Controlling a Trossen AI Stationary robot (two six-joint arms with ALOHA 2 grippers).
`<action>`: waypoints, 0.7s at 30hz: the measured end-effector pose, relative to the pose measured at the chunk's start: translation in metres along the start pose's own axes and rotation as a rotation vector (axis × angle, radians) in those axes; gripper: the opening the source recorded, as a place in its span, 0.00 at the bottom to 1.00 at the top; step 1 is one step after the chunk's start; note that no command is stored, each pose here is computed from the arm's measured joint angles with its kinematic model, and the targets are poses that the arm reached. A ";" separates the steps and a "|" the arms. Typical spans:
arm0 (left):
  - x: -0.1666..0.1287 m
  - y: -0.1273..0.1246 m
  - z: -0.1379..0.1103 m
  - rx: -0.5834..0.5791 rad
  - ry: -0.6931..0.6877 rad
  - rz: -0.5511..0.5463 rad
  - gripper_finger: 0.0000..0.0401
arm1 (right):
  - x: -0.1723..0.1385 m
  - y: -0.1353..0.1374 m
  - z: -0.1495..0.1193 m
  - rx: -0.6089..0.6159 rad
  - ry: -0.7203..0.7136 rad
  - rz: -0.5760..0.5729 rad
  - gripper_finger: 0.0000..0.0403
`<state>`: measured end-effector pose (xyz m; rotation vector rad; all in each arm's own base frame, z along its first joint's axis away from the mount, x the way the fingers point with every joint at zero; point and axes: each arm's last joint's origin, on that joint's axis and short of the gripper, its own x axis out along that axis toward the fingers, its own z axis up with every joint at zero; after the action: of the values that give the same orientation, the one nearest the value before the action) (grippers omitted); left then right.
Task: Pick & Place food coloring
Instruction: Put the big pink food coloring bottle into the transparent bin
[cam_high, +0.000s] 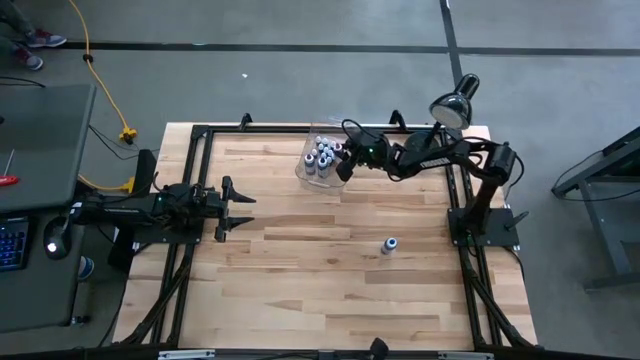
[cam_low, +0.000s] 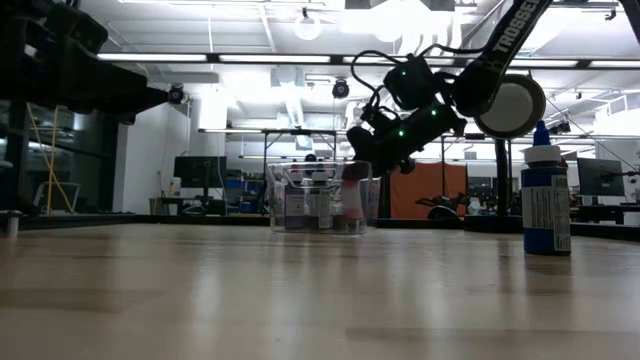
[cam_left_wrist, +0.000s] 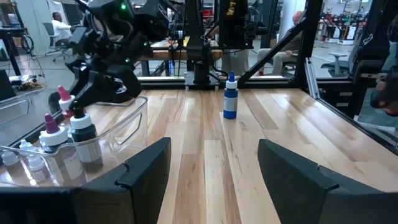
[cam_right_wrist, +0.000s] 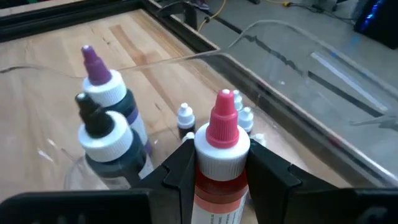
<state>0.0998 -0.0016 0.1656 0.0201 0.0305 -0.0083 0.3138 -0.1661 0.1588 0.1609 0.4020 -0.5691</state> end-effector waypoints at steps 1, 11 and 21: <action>0.000 0.000 0.000 0.000 0.000 0.000 0.60 | 0.001 0.000 -0.001 0.000 0.002 0.006 0.26; 0.000 0.000 0.000 0.000 0.000 0.000 0.60 | 0.002 -0.006 -0.002 0.002 0.005 -0.007 0.29; 0.000 0.000 0.000 0.000 0.000 0.000 0.60 | 0.002 -0.006 -0.003 -0.002 0.016 -0.009 0.42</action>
<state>0.0998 -0.0016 0.1656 0.0199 0.0305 -0.0083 0.3111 -0.1716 0.1549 0.1622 0.4186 -0.5767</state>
